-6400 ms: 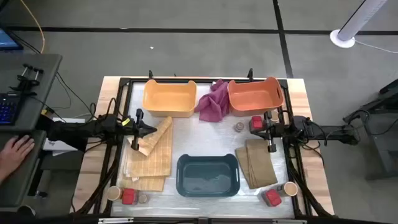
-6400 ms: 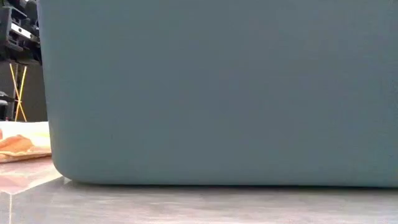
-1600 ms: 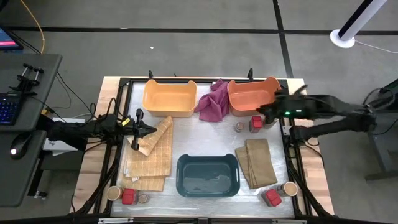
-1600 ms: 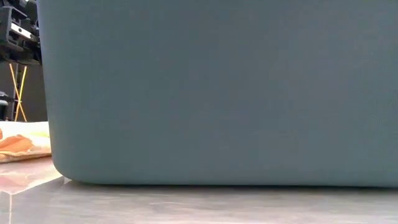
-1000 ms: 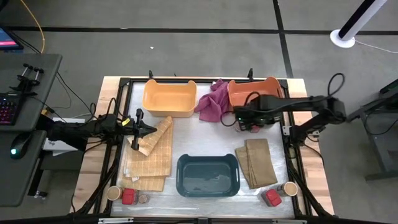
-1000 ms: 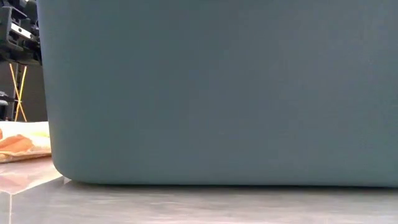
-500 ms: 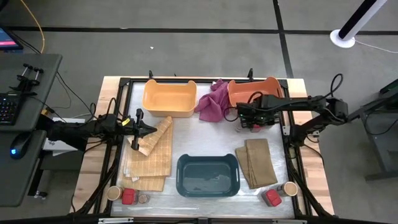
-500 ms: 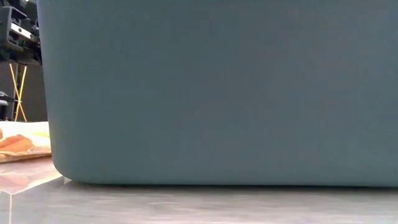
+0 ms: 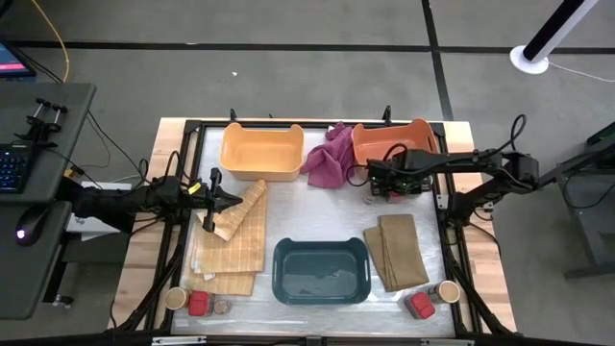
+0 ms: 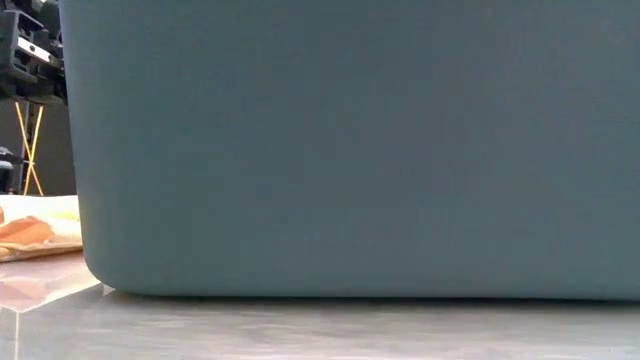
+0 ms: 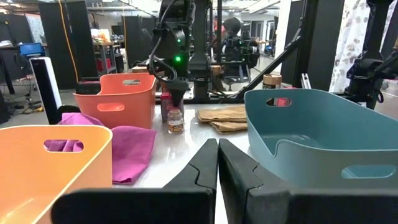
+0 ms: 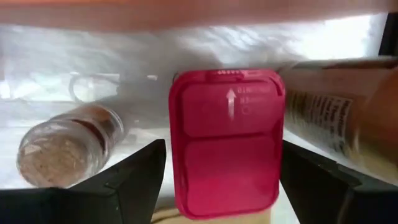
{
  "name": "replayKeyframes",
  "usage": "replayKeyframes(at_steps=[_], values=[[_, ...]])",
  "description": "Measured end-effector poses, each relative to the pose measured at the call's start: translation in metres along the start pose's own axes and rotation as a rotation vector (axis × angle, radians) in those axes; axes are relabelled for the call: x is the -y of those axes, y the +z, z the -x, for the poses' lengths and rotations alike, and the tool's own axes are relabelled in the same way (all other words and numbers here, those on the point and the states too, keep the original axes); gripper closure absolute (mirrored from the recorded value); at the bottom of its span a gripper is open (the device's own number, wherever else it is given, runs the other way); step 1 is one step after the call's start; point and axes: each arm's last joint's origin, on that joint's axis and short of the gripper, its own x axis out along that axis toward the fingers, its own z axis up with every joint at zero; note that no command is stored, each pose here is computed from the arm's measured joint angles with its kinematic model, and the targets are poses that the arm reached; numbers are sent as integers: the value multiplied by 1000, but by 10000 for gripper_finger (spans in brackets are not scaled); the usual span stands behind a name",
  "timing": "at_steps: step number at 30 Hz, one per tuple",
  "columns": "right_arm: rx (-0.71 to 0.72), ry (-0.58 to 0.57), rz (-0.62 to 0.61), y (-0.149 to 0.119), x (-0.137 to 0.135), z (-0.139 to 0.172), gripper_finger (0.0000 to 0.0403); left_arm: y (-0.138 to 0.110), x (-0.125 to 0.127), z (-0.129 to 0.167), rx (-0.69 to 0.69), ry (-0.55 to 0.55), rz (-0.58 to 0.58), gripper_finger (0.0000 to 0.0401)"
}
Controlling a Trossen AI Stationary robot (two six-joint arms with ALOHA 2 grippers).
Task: Sort spices by type
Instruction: Put the top right red seasoning can into the orange bin
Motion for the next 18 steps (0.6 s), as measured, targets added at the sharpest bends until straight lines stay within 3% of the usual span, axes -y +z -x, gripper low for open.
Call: replayKeyframes(at_steps=[7, 13, 18], values=[[36, -9, 28, 1, 0, 0, 117, 0, 0, 0, 0, 0, 0, 401], [14, -3, 57, -1, -1, 0, 194, 0, 0, 0, 0, 0, 0, 401], [-47, 29, 143, -11, -5, 9, 193, 0, 0, 0, 0, 0, 0, 401]])
